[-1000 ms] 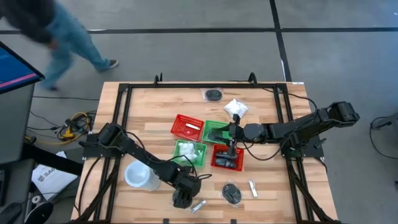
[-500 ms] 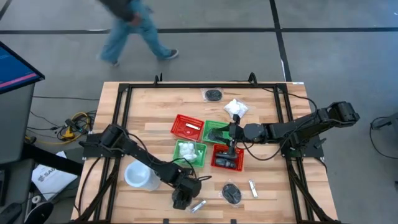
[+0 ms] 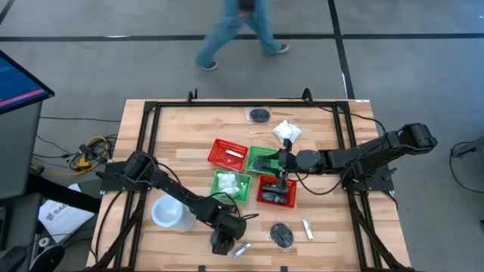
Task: Pick & Place Travel size toiletries
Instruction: Put the black hairbrush into the top right green bin
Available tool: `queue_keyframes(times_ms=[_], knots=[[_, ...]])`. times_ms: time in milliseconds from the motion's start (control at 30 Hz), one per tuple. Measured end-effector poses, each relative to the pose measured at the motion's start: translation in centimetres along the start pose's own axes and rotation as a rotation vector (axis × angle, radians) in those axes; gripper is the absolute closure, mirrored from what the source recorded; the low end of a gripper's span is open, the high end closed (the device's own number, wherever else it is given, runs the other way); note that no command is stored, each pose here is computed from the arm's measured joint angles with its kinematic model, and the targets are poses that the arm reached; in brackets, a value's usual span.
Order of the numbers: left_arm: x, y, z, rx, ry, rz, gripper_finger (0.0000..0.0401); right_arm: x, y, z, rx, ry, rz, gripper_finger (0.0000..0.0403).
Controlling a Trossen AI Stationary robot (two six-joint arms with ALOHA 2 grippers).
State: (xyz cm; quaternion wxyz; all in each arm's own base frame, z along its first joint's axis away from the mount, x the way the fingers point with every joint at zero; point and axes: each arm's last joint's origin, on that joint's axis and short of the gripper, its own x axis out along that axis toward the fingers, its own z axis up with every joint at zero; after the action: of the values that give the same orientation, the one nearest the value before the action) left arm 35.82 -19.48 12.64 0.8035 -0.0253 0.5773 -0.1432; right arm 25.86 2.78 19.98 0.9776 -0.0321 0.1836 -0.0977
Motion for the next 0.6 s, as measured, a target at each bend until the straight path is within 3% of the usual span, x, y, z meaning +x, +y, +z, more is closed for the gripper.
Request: queue_keyframes(times_ms=[167,600], knots=[[0.0,-0.1,0.2,0.003,-0.024,-0.012,0.039,0.0,0.0,0.0,0.0,0.0,-0.001,0.0237],[-1.0,0.1,0.5,0.012,-0.063,0.021,0.0401,0.0,0.0,0.0,0.0,0.0,0.0,0.0242]])
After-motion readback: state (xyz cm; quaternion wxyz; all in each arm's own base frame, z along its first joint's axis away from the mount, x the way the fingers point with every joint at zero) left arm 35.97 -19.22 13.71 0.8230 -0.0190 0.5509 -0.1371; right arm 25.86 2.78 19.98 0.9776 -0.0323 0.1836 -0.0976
